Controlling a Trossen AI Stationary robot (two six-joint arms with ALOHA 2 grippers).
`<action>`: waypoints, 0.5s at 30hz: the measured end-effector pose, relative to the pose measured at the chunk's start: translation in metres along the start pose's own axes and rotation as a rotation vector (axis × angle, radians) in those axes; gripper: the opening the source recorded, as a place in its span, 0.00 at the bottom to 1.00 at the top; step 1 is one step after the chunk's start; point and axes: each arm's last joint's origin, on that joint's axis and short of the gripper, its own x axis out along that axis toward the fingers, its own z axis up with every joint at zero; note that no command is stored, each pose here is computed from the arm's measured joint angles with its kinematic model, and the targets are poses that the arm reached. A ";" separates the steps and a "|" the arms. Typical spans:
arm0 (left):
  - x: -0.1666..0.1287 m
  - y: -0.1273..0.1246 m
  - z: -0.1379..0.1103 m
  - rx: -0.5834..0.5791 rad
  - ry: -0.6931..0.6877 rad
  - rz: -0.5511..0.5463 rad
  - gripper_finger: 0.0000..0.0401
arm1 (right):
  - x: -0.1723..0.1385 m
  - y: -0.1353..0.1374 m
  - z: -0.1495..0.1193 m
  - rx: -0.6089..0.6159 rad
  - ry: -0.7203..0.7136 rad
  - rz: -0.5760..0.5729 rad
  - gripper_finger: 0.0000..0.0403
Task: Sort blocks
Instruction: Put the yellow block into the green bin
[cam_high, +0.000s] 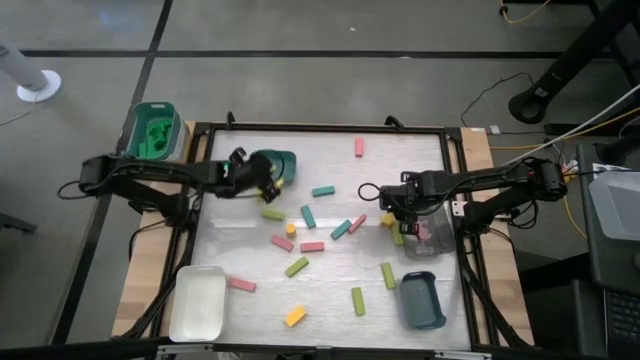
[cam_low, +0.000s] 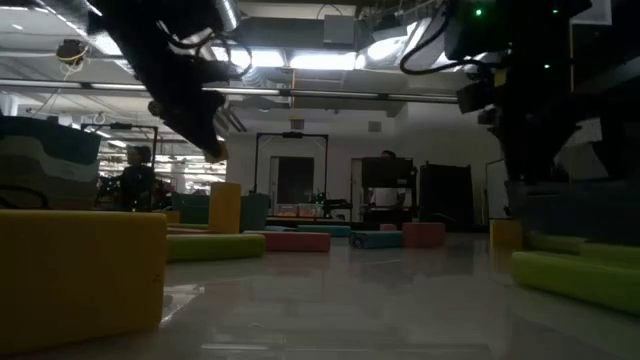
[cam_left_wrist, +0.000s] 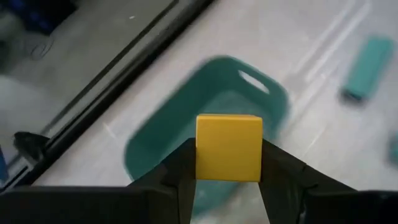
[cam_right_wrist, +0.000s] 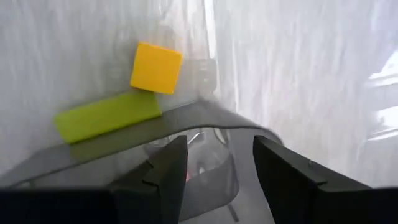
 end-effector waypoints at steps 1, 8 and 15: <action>0.003 0.003 0.003 -0.027 -0.005 0.000 0.32 | 0.000 0.000 -0.001 0.004 0.006 0.004 0.46; 0.016 0.022 0.009 -0.120 0.022 -0.018 0.32 | -0.001 0.000 -0.011 0.080 0.119 0.003 0.46; 0.018 0.025 0.009 -0.122 0.035 -0.013 0.32 | 0.010 0.001 -0.027 0.206 0.235 -0.016 0.46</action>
